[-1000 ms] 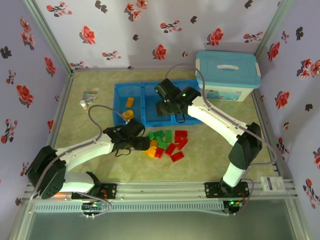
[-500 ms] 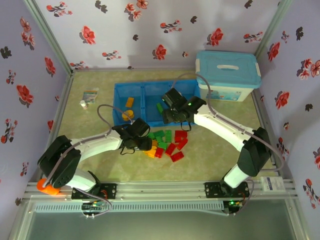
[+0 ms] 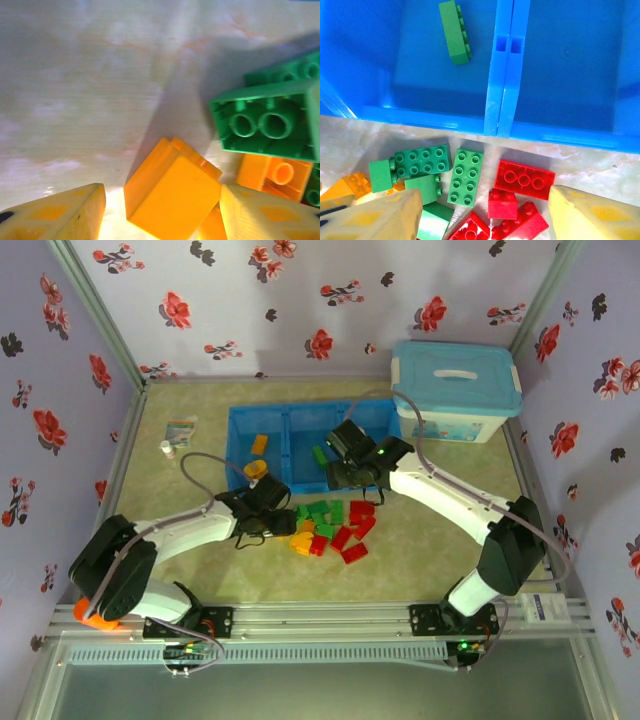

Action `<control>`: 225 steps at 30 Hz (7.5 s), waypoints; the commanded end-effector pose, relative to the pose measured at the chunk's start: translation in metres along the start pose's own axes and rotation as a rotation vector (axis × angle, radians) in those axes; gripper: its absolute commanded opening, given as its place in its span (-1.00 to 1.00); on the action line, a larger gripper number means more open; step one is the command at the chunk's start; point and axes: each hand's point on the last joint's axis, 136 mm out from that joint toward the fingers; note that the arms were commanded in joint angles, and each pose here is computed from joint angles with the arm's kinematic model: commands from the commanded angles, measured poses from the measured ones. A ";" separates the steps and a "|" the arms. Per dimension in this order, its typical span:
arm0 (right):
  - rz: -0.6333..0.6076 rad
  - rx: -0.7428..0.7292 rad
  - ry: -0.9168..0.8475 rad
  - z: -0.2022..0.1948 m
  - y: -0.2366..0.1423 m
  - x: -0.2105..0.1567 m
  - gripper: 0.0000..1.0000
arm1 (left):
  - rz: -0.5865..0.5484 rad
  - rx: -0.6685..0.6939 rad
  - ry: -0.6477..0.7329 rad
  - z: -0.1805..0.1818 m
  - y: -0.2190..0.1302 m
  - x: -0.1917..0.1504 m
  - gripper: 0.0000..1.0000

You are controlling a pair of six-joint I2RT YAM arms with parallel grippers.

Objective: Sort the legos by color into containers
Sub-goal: Pick up the lego from the center of the table, then place the lego in the container, then pick up the lego from the center of the table, then place the lego in the container, then move the lego to the center of the table.

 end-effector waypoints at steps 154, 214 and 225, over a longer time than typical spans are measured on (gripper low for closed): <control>0.249 -0.106 0.152 -0.040 0.037 -0.114 -0.65 | -0.238 -0.080 -0.121 0.036 -0.087 0.085 0.60; 0.092 0.003 0.179 -0.080 0.017 -0.033 0.20 | 0.071 -0.128 0.231 -0.043 -0.007 -0.031 0.36; 0.088 0.005 0.187 -0.080 0.018 -0.036 0.19 | 0.075 -0.030 0.199 -0.018 0.007 -0.034 0.17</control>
Point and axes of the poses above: each hand's point on the last joint's axis, 136 mm out from that joint toward the fingers, its own y axis out along the fingers, its own z axis along the line the jaws close on, x = y × z, and after that the axes turned 13 degrees about -y, right-handed
